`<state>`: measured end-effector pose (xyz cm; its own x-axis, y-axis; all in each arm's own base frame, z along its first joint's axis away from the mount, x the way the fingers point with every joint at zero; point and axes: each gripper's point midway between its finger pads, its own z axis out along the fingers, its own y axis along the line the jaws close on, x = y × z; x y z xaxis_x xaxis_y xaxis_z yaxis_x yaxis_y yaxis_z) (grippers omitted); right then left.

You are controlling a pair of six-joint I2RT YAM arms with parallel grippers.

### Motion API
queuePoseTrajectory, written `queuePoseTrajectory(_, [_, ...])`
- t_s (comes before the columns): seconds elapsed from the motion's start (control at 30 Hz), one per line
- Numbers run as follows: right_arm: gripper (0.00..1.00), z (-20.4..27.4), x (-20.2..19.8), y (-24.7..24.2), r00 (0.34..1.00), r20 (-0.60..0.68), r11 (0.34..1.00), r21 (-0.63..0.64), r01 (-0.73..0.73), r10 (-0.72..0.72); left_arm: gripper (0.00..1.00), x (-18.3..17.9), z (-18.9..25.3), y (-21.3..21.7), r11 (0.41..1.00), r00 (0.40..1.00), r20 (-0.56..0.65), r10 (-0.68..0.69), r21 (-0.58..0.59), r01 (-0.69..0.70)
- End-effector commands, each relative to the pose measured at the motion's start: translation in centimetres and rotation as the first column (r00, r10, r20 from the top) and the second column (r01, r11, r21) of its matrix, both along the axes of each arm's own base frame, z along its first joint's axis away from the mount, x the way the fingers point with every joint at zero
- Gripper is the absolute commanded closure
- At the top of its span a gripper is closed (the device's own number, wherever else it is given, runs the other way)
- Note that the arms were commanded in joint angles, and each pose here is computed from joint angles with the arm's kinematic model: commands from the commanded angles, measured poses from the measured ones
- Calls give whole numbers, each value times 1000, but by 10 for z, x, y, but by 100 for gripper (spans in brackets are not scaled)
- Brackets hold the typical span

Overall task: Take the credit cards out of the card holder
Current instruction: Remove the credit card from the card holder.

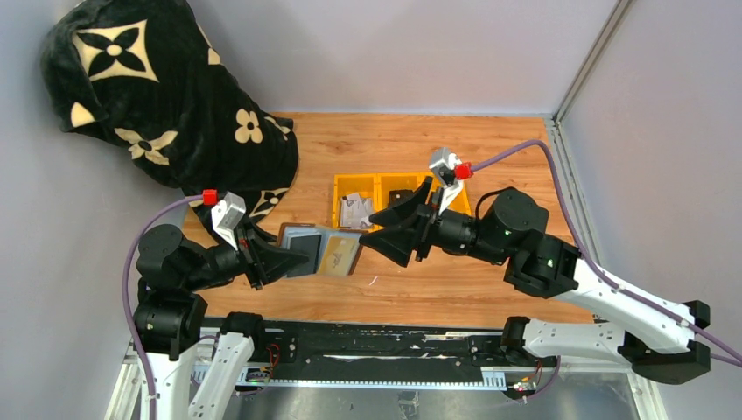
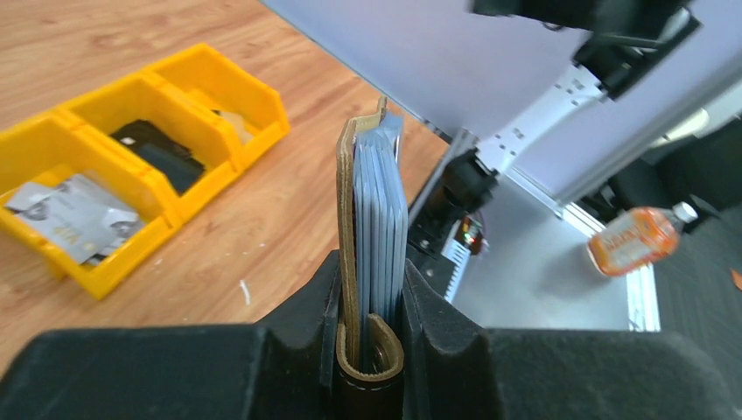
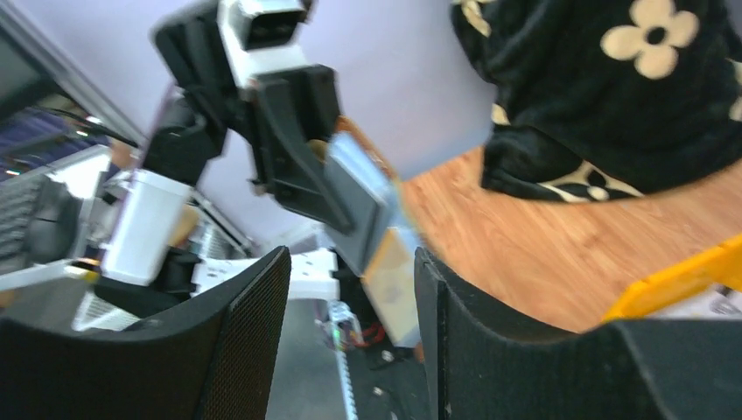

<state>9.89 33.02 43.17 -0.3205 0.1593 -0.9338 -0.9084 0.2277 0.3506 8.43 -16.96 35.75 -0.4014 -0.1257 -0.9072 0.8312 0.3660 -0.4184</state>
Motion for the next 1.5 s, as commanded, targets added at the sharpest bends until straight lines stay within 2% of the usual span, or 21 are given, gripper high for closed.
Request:
queuePoseTrajectory(0.0, [43, 8, -9, 19, 991, -106, 990, 123, -71, 85, 92, 24, 5, 11, 987, 986, 50, 161, 4, -162])
queuePoseTrajectory(0.13, [43, -6, -28, 48, 954, -172, 966, 121, -229, 248, 92, 24, 12, 10, 987, 986, 47, 161, -25, -159])
queuePoseTrajectory(0.23, [43, -17, -31, 64, 932, -209, 954, 124, -274, 295, 92, 21, 15, 8, 989, 989, 42, 144, -31, -143])
queuePoseTrajectory(0.63, [46, -51, -18, 80, 936, -257, 970, 48, -238, 242, 91, -8, 31, -5, 995, 999, 5, -40, -94, 40])
queuePoseTrajectory(0.9, [53, -50, -14, 80, 943, -248, 975, 55, -216, 223, 84, -27, 37, -10, 982, 989, -40, -139, -132, 133])
queuePoseTrajectory(1.13, [75, -35, -17, 93, 921, -268, 958, 130, -255, 282, 80, -35, 37, -10, 977, 985, -51, -164, -149, 155])
queuePoseTrajectory(1.27, [84, -33, -16, 96, 917, -282, 957, 148, -249, 282, 78, -38, 36, -11, 975, 983, -58, -174, -149, 164])
queuePoseTrajectory(1.4, [98, -36, -14, 96, 915, -296, 959, 154, -239, 275, 75, -37, 35, -11, 975, 983, -63, -173, -152, 162])
queuePoseTrajectory(1.47, [100, -38, -15, 95, 912, -303, 958, 158, -239, 277, 75, -37, 35, -11, 975, 982, -64, -175, -153, 164])
